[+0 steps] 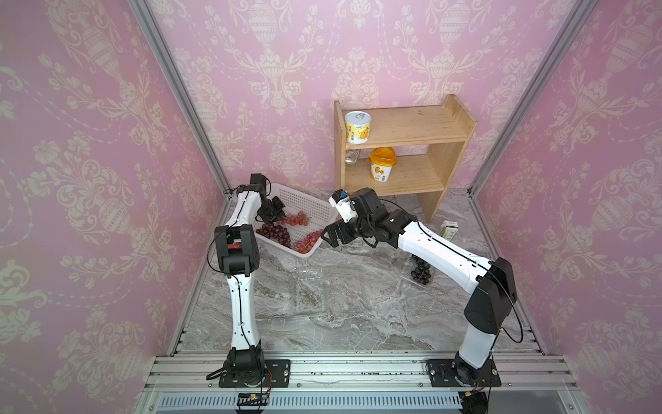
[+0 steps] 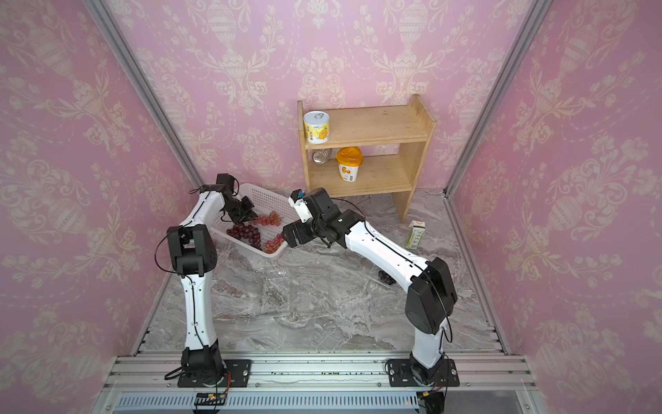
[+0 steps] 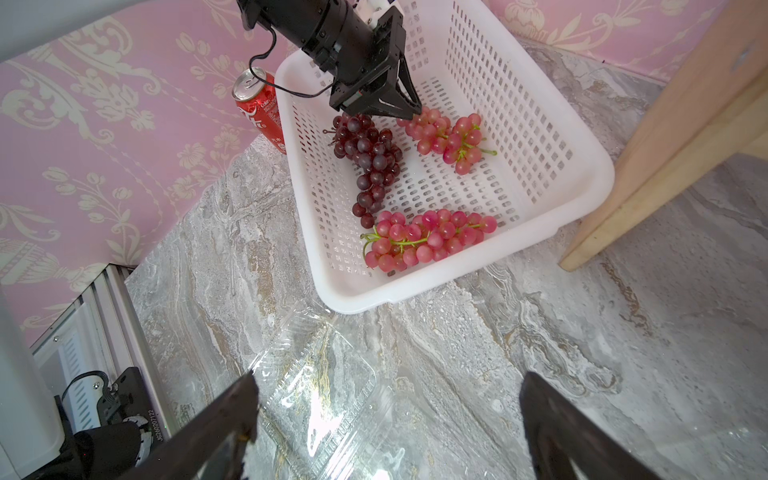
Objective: Pack grapes into containers
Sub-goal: Pick up the grape from the basket.
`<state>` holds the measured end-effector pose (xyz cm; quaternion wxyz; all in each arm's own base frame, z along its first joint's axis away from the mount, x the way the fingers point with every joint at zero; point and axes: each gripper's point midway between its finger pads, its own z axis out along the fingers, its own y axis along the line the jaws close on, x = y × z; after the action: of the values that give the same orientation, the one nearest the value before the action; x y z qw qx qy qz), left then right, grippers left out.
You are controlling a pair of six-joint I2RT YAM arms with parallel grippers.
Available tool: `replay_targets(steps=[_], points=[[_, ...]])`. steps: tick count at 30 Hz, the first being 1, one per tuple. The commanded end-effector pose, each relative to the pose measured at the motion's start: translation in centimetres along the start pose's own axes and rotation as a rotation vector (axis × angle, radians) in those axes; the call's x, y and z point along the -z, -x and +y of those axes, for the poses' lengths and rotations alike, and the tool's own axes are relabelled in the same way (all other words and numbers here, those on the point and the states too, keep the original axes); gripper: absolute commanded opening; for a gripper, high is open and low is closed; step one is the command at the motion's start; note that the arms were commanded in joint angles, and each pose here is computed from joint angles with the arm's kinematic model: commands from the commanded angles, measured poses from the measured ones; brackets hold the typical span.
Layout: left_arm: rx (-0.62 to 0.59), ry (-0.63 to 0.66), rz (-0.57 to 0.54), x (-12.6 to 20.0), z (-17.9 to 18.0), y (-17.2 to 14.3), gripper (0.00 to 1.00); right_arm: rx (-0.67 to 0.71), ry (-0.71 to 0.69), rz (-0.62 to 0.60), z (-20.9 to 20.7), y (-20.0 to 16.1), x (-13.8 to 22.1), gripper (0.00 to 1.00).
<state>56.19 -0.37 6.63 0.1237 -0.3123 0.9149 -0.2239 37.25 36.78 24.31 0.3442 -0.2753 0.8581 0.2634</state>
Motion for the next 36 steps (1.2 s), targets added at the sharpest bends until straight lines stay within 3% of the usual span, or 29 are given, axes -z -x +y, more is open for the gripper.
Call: replay_targets(steps=[1,17,23,26,36], points=[[-0.004,0.063,0.01,-1.1,1.5,-0.1,0.15,-0.001,0.021,0.005,0.7,-0.1,-0.2,0.99],[-0.016,0.105,0.003,-0.4,2.7,0.4,0.2,-0.012,0.033,-0.004,0.9,-0.1,-0.3,0.99],[-0.022,0.121,-0.012,-0.3,2.8,0.8,0.18,-0.011,0.035,-0.003,1.0,-0.2,-0.4,0.99],[-0.024,0.132,-0.013,-0.2,3.0,0.9,0.1,-0.014,0.032,-0.002,0.9,-0.2,-0.5,0.99],[-0.028,0.141,0.001,-0.5,3.3,0.6,0.13,-0.011,0.032,-0.006,1.0,-0.2,-0.4,0.99]])
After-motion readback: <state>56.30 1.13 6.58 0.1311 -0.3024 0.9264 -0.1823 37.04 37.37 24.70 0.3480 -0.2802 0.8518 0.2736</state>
